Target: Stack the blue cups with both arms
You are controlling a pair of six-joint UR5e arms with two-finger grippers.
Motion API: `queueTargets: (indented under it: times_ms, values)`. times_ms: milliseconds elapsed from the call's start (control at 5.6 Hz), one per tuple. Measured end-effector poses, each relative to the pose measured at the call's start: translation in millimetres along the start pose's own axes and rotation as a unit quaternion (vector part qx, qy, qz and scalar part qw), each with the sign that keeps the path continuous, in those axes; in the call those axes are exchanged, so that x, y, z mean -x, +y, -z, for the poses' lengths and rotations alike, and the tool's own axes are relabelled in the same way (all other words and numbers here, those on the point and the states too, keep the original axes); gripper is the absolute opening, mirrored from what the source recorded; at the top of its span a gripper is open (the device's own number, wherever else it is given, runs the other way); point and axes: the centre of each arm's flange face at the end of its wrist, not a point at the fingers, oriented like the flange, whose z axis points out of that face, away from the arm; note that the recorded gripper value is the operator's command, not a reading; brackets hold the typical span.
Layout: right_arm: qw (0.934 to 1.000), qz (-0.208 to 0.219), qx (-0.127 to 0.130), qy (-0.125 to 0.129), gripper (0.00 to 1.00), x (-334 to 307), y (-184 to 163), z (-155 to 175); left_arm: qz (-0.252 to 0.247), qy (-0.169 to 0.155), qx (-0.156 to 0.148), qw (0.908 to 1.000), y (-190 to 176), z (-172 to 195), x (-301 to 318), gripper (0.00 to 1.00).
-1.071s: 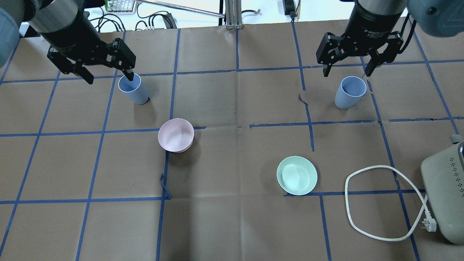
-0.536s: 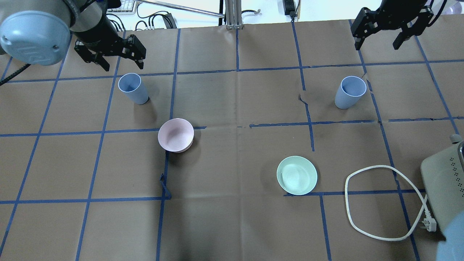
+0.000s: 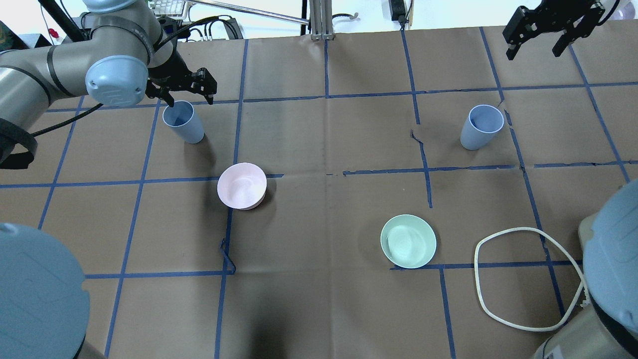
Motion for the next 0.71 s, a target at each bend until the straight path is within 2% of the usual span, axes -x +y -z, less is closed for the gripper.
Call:
queueTargets:
  times_ms: [179, 357, 536, 714]
  values:
    - [1.0000, -0.001, 0.009, -0.002, 1.00, -2, 2, -38, 0.003, 0.000, 0.003, 1.0000, -6, -28, 5, 0.95]
    - [1.0000, -0.003, 0.009, 0.000, 1.00, -1, 8, -75, 0.006, 0.001, 0.011, 0.9999, -8, -48, 6, 0.29]
    - [1.0000, -0.004, 0.005, 0.002, 1.00, 1, 15, -102, 0.007, 0.001, 0.015, 0.9999, -8, -56, 7, 0.02]
    - [1.0000, -0.002, 0.006, 0.003, 1.00, 2, 20, -119, 0.006, 0.001, 0.017, 0.9998, -8, -59, 7, 0.00]
